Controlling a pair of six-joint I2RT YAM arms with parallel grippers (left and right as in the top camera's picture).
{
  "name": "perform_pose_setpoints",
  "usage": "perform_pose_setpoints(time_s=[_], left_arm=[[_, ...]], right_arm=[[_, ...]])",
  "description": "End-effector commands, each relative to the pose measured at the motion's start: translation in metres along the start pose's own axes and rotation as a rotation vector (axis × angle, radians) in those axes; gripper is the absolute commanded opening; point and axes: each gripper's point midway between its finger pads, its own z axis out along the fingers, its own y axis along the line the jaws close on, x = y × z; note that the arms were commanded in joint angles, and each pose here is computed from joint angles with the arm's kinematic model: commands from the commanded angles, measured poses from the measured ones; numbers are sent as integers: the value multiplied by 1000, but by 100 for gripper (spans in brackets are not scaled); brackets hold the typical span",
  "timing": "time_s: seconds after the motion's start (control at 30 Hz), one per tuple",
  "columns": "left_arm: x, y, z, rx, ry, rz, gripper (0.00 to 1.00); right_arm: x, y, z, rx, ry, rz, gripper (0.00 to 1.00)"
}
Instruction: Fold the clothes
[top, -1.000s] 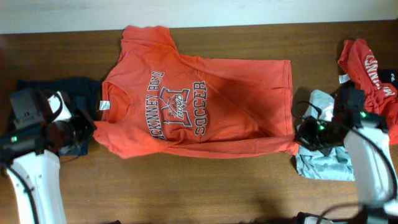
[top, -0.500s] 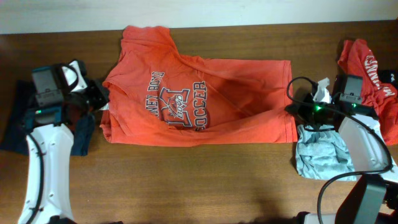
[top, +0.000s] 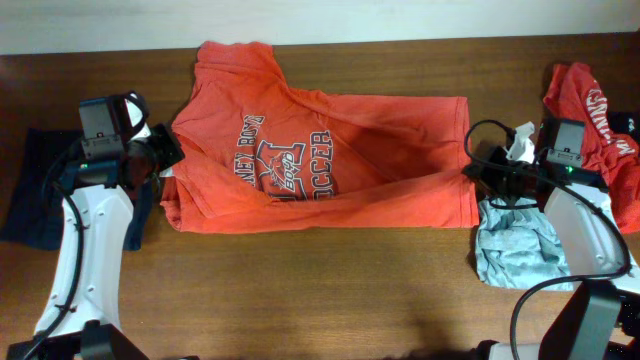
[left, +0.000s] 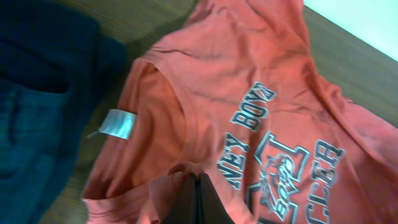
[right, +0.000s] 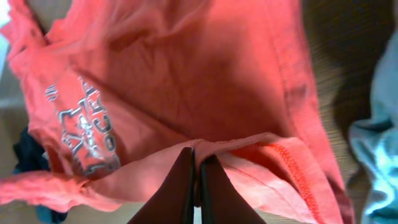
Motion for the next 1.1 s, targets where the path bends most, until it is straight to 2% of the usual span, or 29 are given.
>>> perform_pose_setpoints(time_s=[0.0, 0.2, 0.23, 0.27, 0.3, 0.37, 0.4, 0.43, 0.47, 0.5, 0.57, 0.6, 0.7, 0.8, 0.87, 1.07], left_arm=[[-10, 11, -3, -74, -41, 17, 0], [-10, 12, -2, -80, -42, 19, 2], [-11, 12, -2, -82, -43, 19, 5], [-11, 13, -2, -86, -44, 19, 19], [-11, 13, -2, -86, -44, 19, 28], [-12, 16, -3, -104, -50, 19, 54], [-12, 17, -3, -112, -51, 41, 57], [-12, 17, -3, -111, -50, 49, 57], [-11, 17, -3, -112, -46, 62, 58], [-9, 18, -3, -113, -34, 71, 59], [-1, 15, -3, -93, 1, 103, 59], [11, 10, -3, -56, 55, 122, 58], [40, -3, -6, 21, 171, 146, 58], [76, -7, -10, 15, 306, 167, 57], [105, -11, -8, 2, 393, 196, 53], [169, -15, 24, 2, 532, 270, 52]], right_arm=[[-13, -18, -3, 107, -62, 47, 4], [-16, -24, -4, 143, -79, 52, 4], [-16, -24, -3, 144, -78, 52, 6], [-15, -25, -3, 145, -76, 53, 15], [-16, -25, -3, 148, -77, 53, 15], [-16, -26, -3, 154, -81, 53, 18], [-16, -26, -3, 154, -81, 53, 21], [-16, -27, -3, 155, -81, 53, 26], [-17, -27, -3, 158, -82, 53, 45], [-15, -27, -3, 159, -78, 55, 49], [-11, -26, -3, 151, -57, 53, 49], [-2, -22, -2, 121, -14, 20, 53], [15, -22, -2, 110, 59, 11, 54], [29, -27, -4, 131, 115, 5, 56], [36, -29, -5, 144, 140, 11, 57], [34, -29, -5, 142, 134, 9, 57]])
